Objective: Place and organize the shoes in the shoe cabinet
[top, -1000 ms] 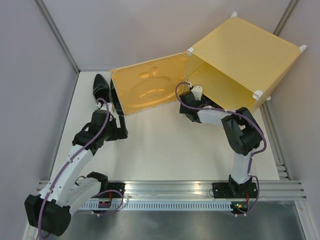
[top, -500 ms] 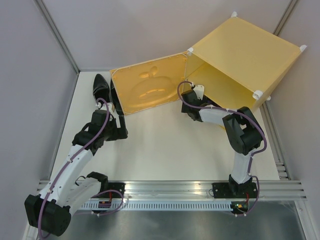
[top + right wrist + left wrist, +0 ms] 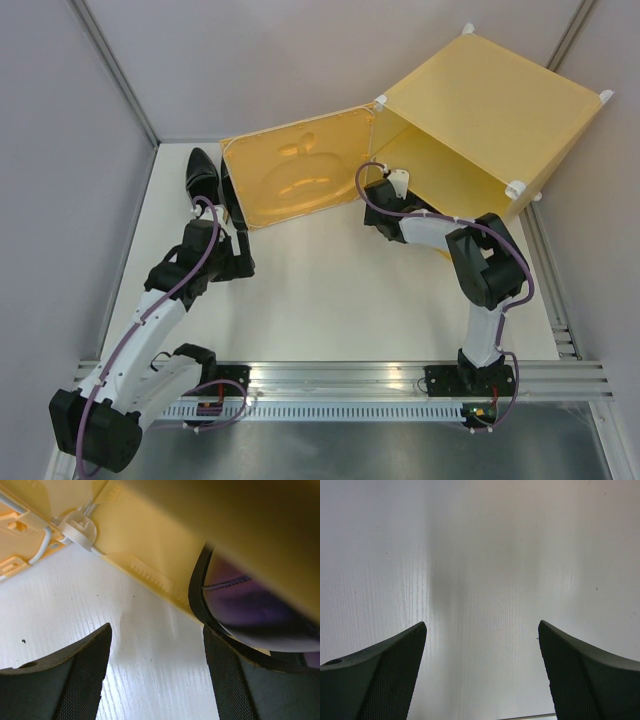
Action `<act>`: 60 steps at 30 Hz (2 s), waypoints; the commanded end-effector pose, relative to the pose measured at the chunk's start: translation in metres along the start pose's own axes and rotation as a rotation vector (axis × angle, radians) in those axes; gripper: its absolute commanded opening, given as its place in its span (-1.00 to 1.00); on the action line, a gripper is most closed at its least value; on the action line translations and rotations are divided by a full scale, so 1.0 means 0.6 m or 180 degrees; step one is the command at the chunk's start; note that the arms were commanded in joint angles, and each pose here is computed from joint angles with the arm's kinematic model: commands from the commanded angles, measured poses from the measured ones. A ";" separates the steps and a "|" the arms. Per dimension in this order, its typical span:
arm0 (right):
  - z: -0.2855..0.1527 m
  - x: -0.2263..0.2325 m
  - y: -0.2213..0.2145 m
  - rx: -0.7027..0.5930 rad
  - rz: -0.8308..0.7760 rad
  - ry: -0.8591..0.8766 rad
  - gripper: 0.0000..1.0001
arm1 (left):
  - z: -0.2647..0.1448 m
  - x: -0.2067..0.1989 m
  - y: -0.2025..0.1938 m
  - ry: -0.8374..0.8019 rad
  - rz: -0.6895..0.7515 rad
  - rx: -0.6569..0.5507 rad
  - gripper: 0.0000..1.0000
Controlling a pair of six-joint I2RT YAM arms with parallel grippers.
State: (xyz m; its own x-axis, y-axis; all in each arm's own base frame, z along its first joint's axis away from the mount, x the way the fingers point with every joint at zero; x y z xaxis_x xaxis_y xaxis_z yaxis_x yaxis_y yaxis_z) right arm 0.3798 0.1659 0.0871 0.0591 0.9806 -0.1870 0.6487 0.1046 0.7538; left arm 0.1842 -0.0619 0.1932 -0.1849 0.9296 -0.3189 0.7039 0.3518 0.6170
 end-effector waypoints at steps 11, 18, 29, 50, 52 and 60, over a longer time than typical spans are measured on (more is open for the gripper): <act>-0.081 -0.020 0.015 -0.0166 0.0043 0.0376 0.58 | -0.005 -0.002 0.009 -0.0027 -0.0091 -0.0141 0.89; -0.093 -0.043 -0.031 -0.0020 0.0078 0.0242 0.58 | -0.004 -0.002 0.009 -0.0031 -0.0086 -0.0138 0.89; -0.126 -0.016 -0.035 0.0078 -0.0098 0.0794 0.58 | -0.007 -0.003 0.010 -0.0065 -0.0074 -0.0156 0.89; -0.323 0.002 -0.056 -0.0330 -0.0944 0.2078 0.96 | -0.050 -0.007 0.071 0.0160 -0.0531 -0.0818 0.88; -0.330 -0.002 -0.063 -0.0396 -0.0953 0.2183 0.96 | -0.047 -0.006 0.094 0.0312 -0.0620 -0.0899 0.88; -0.335 -0.005 -0.077 -0.0525 -0.0908 0.2357 0.96 | -0.001 0.014 0.185 0.0713 -0.1099 -0.1027 0.69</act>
State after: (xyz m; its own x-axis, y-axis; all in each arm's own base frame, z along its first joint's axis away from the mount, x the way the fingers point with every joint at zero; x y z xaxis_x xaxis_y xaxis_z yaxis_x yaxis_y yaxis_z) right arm 0.1958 0.1861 0.1693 -0.6158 0.7876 0.0240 0.5006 0.3676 0.7837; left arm 0.2366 -0.0253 0.2459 -0.4786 0.8048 -0.3511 0.4417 0.5662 0.6960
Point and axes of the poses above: each gripper's point midway between its finger pads, its own z axis out along the fingers, its own x axis along the line the jaws close on, y = z × x, the point moved 8 cm from there along -z, back along the fingers, and after that the axes turned 13 degrees about -z, right-handed, at the moved point
